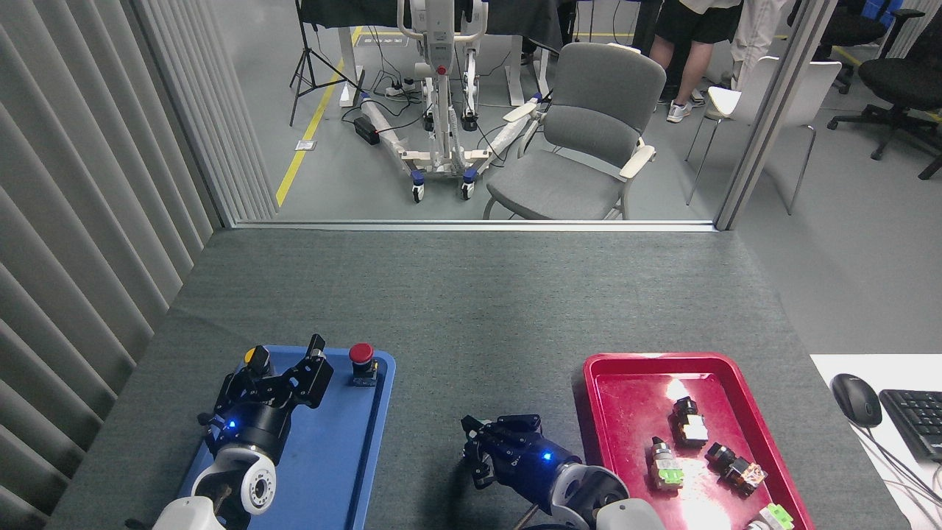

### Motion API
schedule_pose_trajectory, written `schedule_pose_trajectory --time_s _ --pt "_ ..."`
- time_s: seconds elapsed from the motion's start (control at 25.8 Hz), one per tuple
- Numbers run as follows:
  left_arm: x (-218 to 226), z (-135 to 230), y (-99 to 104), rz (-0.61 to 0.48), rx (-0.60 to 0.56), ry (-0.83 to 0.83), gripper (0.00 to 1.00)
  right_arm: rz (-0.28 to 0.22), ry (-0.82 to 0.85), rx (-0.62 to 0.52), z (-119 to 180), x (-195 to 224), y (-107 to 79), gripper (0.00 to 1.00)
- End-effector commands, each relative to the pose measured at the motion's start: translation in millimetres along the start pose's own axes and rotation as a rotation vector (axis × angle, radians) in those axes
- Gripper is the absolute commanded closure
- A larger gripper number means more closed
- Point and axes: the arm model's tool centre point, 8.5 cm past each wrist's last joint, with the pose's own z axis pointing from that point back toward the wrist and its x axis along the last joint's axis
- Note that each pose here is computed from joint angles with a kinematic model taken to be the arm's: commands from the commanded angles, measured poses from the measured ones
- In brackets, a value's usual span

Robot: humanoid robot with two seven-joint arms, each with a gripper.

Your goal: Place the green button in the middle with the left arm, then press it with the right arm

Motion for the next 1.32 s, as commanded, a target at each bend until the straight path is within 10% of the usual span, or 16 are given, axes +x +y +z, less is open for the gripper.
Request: schedule_pose_trajectory --time_s 0.0,0.08,0.16,0.19,1.28 --pt "0 0 -4 0.006 -0.009 -0.006 0.01 -0.119 0.026 -0.135 7 -16 -16.7 0.96" --pt "1 -1 -2 0.008 -0.006 -0.007 0.01 -0.150 0.039 -0.229 11 -22 -24.7 0.68" --pt "2 -3 0 0.008 -0.004 -0.011 0.01 -0.155 0.055 -0.308 15 -27 -30.8 0.07" --pt "3 -4 1 0.006 -0.002 -0.013 0.01 -0.158 0.062 -0.340 17 -29 -33.2 0.01" --pt "0 -30 5 -0.051 0.023 -0.003 0.00 -0.136 0.467 -0.339 142 -155 -19.9 0.00"
